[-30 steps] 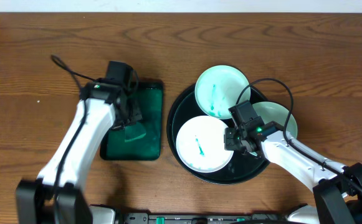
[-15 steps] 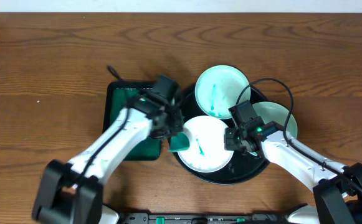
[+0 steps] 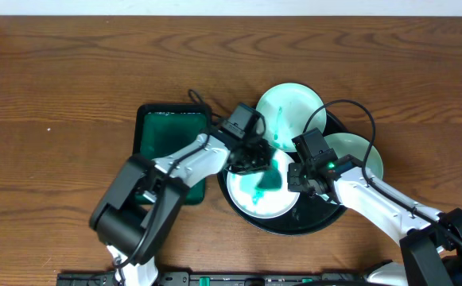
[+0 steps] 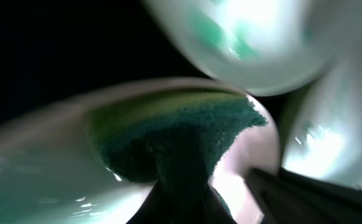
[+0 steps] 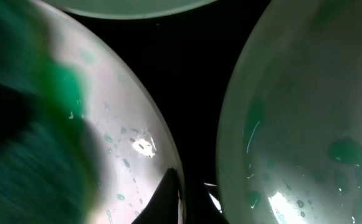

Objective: Clean dirty plates on tray and stack at the side
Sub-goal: 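Scrub the held white plate with the sponge in the left gripper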

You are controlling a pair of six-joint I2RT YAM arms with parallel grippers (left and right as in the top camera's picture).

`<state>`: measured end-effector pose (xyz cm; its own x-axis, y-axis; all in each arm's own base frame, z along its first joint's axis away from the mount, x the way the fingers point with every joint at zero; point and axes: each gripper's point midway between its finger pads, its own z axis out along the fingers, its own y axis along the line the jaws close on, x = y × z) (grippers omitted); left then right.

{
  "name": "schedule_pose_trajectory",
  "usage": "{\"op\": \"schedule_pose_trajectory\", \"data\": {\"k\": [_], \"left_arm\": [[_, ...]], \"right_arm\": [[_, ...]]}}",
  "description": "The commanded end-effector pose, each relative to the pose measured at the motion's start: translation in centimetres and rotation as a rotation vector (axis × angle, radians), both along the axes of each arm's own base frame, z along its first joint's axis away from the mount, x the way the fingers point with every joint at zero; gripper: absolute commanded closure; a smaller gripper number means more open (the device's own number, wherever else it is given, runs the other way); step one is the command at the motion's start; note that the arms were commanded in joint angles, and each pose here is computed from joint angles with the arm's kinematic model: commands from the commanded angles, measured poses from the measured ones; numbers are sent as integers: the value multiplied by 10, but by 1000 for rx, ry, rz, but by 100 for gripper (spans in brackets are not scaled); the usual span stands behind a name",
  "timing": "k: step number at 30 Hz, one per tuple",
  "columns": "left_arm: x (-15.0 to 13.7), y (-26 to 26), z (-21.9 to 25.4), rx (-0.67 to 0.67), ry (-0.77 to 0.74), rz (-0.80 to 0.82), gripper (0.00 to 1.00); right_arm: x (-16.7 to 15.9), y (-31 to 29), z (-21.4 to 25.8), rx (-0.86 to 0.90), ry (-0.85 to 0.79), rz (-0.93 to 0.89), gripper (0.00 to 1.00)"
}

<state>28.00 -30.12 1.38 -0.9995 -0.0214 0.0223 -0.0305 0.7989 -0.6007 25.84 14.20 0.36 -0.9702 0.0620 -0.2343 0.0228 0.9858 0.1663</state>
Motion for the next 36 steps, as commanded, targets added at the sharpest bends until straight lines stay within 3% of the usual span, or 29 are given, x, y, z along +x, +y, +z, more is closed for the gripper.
{"op": "schedule_pose_trajectory", "data": {"k": [1,7,8,11,14,27,32,34,36], "left_arm": [[-49,-32,-3,-118,140,-148,93],[-49,-5,-25,60,145,-87,93],[-50,15,-36,175,147,-50,93],[-51,47,-48,352,177,59,93],[-46,59,-47,407,174,86,93],[-4,161,-29,860,26,246,93],[12,159,-30,837,-28,277,93],[15,143,-32,761,-33,251,93],[17,108,-34,589,-20,177,93]], "right_arm": [[1,-10,-6,-48,-2,-35,99],[0,-11,-7,-50,2,-34,99],[0,-11,-7,-50,2,-34,99],[0,-11,-7,-50,2,-34,99],[0,-11,-7,-50,2,-34,99],[0,-11,-7,-50,1,-34,99],[0,-11,-7,-50,2,-34,99],[0,-11,-7,-50,2,-34,99],[0,-11,-7,-50,1,-34,99]]}}
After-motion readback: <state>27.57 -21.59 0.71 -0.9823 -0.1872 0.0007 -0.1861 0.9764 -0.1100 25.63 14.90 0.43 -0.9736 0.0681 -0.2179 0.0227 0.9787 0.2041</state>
